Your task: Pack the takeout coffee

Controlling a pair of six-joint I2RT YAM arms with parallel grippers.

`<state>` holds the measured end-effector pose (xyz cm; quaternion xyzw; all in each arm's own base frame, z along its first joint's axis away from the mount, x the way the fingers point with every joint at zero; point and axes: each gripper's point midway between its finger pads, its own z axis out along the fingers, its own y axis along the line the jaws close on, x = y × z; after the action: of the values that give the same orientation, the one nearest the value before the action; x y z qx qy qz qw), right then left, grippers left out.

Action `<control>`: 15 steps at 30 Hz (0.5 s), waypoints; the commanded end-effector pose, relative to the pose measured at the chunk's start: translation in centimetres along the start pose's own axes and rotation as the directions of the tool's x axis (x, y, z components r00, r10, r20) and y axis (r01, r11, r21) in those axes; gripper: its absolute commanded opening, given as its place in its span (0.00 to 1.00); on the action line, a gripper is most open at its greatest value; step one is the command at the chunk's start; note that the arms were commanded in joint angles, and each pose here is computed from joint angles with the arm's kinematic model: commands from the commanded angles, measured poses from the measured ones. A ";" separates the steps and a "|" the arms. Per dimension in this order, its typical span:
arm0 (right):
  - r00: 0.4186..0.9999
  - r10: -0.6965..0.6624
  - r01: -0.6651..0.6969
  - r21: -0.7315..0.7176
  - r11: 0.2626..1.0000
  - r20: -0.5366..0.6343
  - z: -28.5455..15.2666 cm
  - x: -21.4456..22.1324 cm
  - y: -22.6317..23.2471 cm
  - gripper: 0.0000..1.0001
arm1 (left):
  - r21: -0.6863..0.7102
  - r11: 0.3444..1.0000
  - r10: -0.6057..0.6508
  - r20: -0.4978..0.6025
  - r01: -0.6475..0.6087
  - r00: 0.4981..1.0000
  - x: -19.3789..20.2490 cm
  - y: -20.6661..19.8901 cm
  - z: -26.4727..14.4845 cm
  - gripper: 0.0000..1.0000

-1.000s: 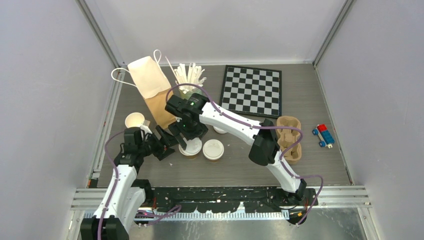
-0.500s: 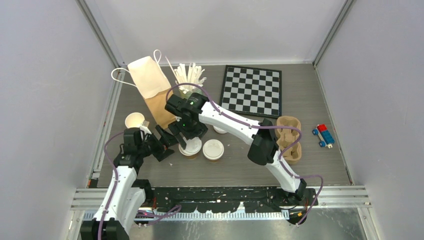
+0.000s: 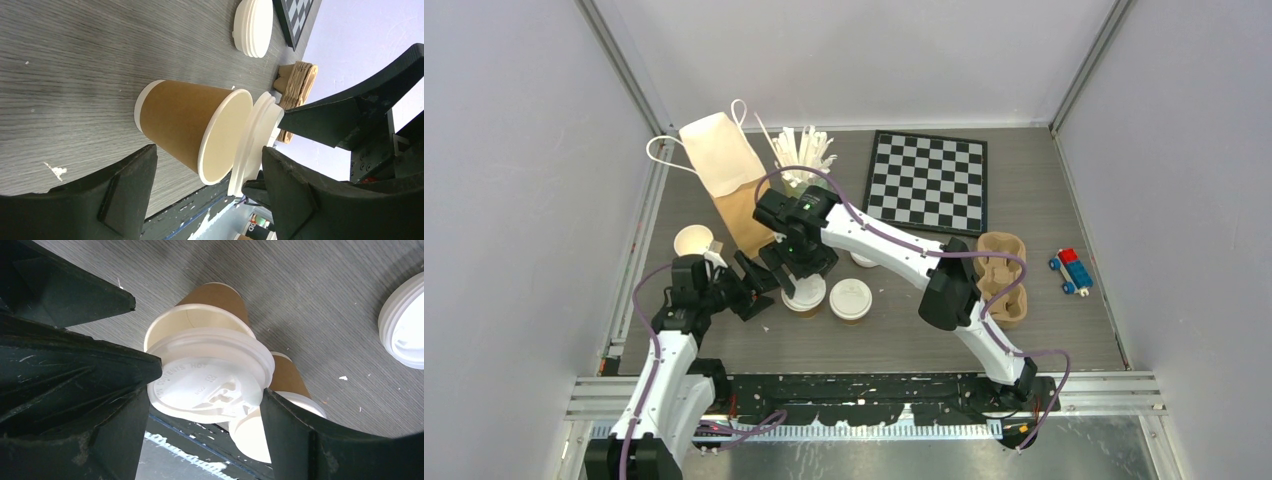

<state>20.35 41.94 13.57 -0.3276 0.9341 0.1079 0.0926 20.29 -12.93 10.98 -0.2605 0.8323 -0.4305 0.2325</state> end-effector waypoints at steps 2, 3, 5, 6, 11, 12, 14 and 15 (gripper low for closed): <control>0.996 0.006 0.000 -0.061 0.998 0.090 -0.9 -2.1 1.5 0.80 | -0.036 0.999 0.019 0.002 -0.019 1.000 0.0 0.7 0.0 0.74; 0.996 0.005 0.001 -0.062 0.998 0.090 -0.9 -2.0 1.6 0.80 | -0.049 0.999 0.024 0.007 -0.024 1.000 0.0 0.9 -0.1 0.73; 0.996 0.005 0.001 -0.061 0.998 0.090 -0.8 -2.0 1.5 0.80 | -0.072 0.997 0.033 0.018 -0.031 0.999 -0.2 1.2 -0.2 0.72; 0.996 0.006 0.000 -0.061 0.998 0.091 -0.7 -2.0 1.5 0.80 | -0.081 0.996 0.038 0.024 -0.035 0.999 -0.3 1.3 -0.3 0.71; 0.995 0.004 0.003 -0.069 0.998 0.104 -0.7 -1.9 1.5 0.80 | -0.102 0.994 0.043 0.042 -0.038 0.998 -0.5 1.6 -0.4 0.67; 0.995 0.003 0.004 -0.069 0.998 0.104 -0.7 -1.8 1.5 0.80 | -0.103 0.994 0.041 0.043 -0.036 0.998 -0.5 1.6 -0.4 0.67; 0.995 0.002 0.004 -0.063 0.998 0.103 -0.5 -1.7 1.3 0.80 | -0.103 0.994 0.040 0.043 -0.036 0.998 -0.6 1.5 -0.4 0.68; 0.995 0.000 0.006 -0.057 0.998 0.102 -0.4 -1.6 1.2 0.80 | -0.104 0.994 0.038 0.045 -0.033 0.998 -0.6 1.5 -0.5 0.71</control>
<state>20.42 42.77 12.40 -0.3275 0.9322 0.1200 0.0971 19.96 -11.95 9.62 -0.2733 0.8464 -0.3923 0.2344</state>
